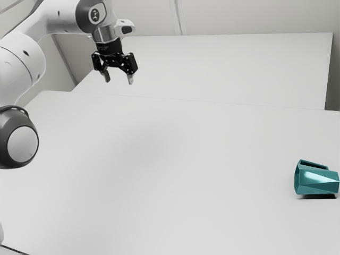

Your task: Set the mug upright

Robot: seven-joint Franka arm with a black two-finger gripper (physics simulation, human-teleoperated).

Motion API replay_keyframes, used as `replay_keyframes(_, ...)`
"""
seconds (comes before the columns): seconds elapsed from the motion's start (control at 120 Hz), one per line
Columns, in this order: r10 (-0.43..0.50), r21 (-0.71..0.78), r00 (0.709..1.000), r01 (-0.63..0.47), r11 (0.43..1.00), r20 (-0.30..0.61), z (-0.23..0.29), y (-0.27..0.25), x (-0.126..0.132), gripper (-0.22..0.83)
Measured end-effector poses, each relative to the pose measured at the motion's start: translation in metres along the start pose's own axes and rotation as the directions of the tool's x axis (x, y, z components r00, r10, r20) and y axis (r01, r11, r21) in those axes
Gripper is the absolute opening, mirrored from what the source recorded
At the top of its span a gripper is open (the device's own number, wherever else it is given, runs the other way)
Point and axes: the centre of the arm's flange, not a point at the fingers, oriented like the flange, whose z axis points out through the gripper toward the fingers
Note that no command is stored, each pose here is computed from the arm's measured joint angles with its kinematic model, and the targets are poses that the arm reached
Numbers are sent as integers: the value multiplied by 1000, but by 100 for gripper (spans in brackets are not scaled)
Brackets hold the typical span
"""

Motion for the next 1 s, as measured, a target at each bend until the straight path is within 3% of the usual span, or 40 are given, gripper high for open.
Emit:
replay_keyframes(0.267,13,0,1000,-13,1000,-7,-8,9,-9,62)
replay_keyframes(0.367,37,-24,999,-38,999,-16,-12,26,-27,62)
replay_keyframes(0.558,99,-171,995,-98,980,-1,36,88,-57,62)
replay_keyframes(0.825,92,-495,996,-83,865,-7,83,189,-95,62)
replay_keyframes(1.0,87,-618,996,-74,783,-9,119,252,-93,61)
